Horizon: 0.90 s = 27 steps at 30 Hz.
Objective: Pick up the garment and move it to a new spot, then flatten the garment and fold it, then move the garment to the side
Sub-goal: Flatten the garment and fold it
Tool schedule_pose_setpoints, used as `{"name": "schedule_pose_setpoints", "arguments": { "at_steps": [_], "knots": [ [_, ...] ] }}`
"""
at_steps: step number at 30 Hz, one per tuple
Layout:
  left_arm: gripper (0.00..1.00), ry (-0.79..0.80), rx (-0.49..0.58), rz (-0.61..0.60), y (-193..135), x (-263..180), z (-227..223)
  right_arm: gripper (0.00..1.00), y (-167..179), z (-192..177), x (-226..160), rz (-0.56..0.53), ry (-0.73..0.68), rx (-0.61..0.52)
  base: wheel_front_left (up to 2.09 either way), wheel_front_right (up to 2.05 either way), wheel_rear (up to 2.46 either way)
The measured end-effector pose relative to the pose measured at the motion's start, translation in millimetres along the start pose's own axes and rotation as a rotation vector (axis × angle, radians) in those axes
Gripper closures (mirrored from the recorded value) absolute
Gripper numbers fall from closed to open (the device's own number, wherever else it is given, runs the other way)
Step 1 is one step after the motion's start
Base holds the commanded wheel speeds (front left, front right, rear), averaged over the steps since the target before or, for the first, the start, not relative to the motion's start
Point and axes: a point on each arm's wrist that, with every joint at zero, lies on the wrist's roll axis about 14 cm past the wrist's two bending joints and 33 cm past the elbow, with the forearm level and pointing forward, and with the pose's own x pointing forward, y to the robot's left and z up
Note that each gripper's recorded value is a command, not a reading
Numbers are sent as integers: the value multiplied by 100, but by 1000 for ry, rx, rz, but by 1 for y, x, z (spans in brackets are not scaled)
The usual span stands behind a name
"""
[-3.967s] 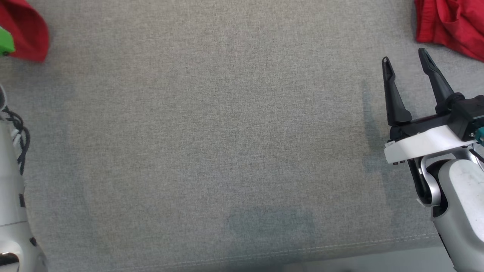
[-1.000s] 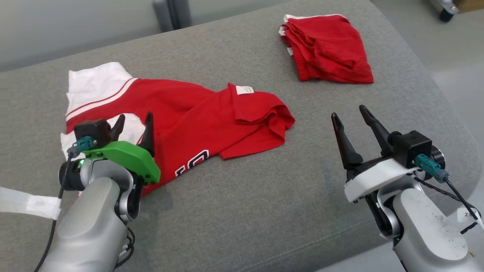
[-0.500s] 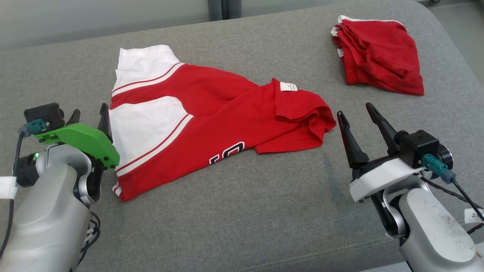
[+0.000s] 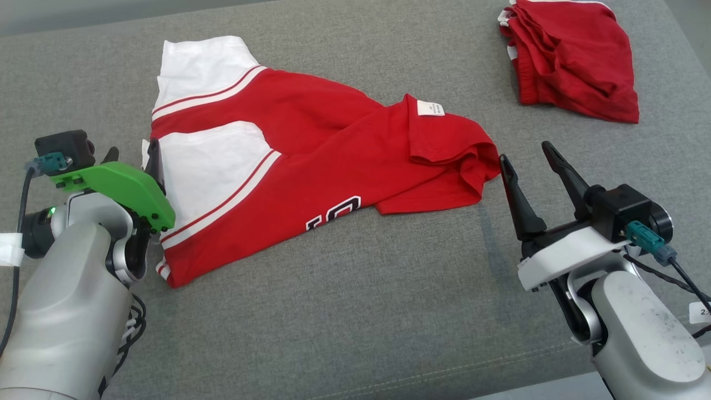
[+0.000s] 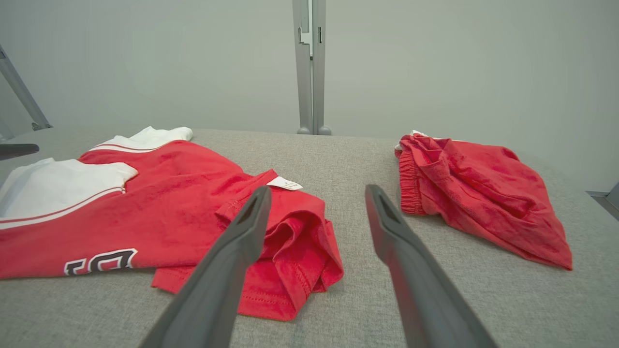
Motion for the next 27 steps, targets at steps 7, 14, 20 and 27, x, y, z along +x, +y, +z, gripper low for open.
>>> {"name": "schedule_pose_setpoints", "arguments": {
  "at_steps": [7,14,20,27],
  "knots": [
    [0,43,7,19,6,1,-11,0,2,0,0,8,2,-1,0,0,0],
    [0,70,14,20,5,4,-19,0,4,-2,-3,10,13,-3,0,0,0],
    [0,83,19,3,-3,9,-24,0,-2,-3,-7,-9,22,-7,0,0,0],
    [84,80,24,-10,-11,14,-21,0,-8,-4,-8,-27,25,-10,0,0,0]
  ]
}}
